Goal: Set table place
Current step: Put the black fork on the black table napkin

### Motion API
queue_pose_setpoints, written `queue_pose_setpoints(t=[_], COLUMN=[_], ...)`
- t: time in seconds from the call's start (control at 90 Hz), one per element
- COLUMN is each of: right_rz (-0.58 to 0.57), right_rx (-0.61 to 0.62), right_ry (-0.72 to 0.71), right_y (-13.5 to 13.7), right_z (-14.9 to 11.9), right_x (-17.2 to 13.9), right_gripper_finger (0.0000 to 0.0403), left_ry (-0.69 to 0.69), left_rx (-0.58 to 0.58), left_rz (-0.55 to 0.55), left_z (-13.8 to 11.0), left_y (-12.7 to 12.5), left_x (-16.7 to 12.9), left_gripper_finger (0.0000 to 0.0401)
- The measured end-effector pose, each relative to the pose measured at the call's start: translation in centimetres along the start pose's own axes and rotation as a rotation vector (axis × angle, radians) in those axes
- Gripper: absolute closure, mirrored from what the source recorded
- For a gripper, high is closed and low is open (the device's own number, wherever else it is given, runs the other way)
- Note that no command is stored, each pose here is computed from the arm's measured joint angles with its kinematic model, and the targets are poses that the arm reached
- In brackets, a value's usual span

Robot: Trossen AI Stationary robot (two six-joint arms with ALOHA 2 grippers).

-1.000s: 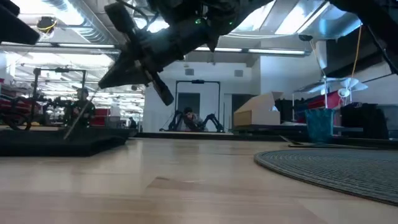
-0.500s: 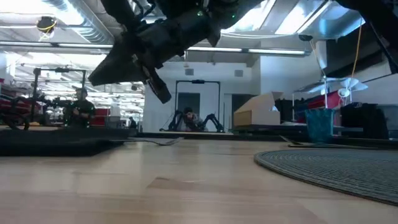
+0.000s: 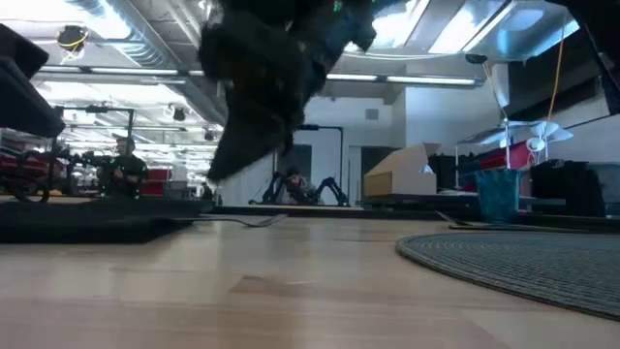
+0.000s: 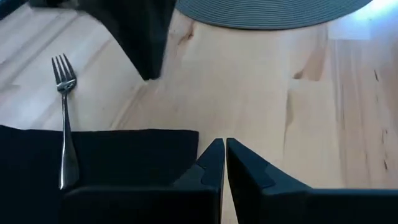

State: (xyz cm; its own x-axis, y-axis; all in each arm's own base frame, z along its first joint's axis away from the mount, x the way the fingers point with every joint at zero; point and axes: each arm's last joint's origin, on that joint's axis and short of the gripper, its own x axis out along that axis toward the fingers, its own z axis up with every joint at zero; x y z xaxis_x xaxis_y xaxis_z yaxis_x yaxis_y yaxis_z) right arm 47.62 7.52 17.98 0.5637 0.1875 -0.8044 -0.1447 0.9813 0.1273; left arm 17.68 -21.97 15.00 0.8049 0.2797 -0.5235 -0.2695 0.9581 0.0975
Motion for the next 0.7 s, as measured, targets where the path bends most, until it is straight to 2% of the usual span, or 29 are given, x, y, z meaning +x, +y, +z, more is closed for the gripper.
queue_pose_setpoints(t=[0.222, 0.433, 0.533, 0.7], right_rz=[-0.068, -0.103, -0.086, 0.038], right_rx=[-0.202, -0.315, -0.342, -0.314], right_ry=[-0.054, 0.012, 0.038, 0.171], right_y=[2.0, 4.6, 5.9, 7.0], right_z=[1.2, 0.7, 0.3, -1.2], right_x=[-3.4, -6.2, -7.0, -7.1], right_gripper_finger=[0.0402, 0.0402, 0.0403, 0.0403], left_ry=[0.001, 0.026, 0.03, 0.05], left_rx=[-0.038, -0.057, -0.049, -0.053], left_rz=[0.005, -0.016, -0.023, -0.041], left_z=[0.1, 0.2, 0.5, 1.0], left_y=[0.1, -0.1, -0.2, -0.5], left_x=[0.1, 0.1, 0.0, 0.0], left_gripper_finger=[0.0401, 0.0401, 0.0401, 0.0401])
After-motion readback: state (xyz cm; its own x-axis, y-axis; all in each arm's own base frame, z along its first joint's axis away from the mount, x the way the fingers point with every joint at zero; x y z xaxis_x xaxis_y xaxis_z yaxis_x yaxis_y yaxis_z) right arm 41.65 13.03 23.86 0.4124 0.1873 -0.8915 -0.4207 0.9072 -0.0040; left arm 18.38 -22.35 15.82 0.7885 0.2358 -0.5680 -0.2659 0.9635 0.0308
